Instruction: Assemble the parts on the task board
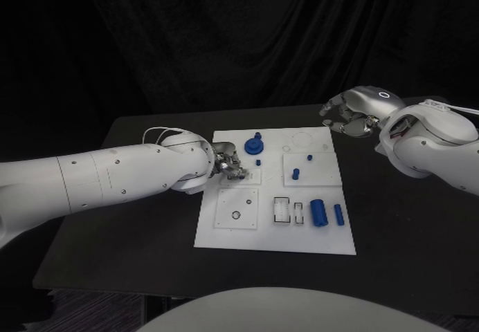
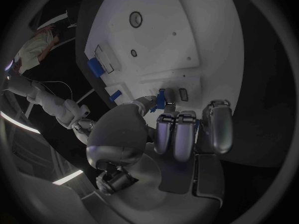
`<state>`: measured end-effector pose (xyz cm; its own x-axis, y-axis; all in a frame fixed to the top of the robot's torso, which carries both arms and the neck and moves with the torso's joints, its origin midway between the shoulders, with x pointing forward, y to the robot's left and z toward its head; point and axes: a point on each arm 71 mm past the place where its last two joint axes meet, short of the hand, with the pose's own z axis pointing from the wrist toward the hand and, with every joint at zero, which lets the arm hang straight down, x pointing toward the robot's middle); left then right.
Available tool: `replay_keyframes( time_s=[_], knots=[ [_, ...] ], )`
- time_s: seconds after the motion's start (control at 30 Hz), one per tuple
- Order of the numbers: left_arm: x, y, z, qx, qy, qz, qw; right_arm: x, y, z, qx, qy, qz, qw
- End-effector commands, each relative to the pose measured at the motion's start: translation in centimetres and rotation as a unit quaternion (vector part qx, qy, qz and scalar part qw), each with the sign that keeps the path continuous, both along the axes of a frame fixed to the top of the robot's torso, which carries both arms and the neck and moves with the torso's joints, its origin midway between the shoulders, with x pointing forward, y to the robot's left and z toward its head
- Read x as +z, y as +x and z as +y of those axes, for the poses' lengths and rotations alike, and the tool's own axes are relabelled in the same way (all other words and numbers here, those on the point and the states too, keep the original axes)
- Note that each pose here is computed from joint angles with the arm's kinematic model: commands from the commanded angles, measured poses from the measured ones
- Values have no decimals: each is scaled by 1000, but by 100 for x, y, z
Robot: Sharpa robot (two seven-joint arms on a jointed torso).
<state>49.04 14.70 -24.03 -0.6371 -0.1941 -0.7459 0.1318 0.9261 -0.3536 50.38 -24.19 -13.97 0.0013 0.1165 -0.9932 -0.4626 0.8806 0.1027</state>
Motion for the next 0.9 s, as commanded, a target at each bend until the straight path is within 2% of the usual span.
replay_keyframes(
  time_s=[0.03, 0.53, 0.9],
  knots=[
    [-49, -15, -10, -3, -6, 1, 1000, -22, 2, -16, -10, -4, 7, 1000],
    [-79, -59, -37, -12, -7, 9, 1000, -35, 1, -22, -13, -7, 12, 1000],
    [-97, -81, 10, -9, -1, 16, 1000, -35, -2, -41, -17, -7, 12, 1000]
  ],
)
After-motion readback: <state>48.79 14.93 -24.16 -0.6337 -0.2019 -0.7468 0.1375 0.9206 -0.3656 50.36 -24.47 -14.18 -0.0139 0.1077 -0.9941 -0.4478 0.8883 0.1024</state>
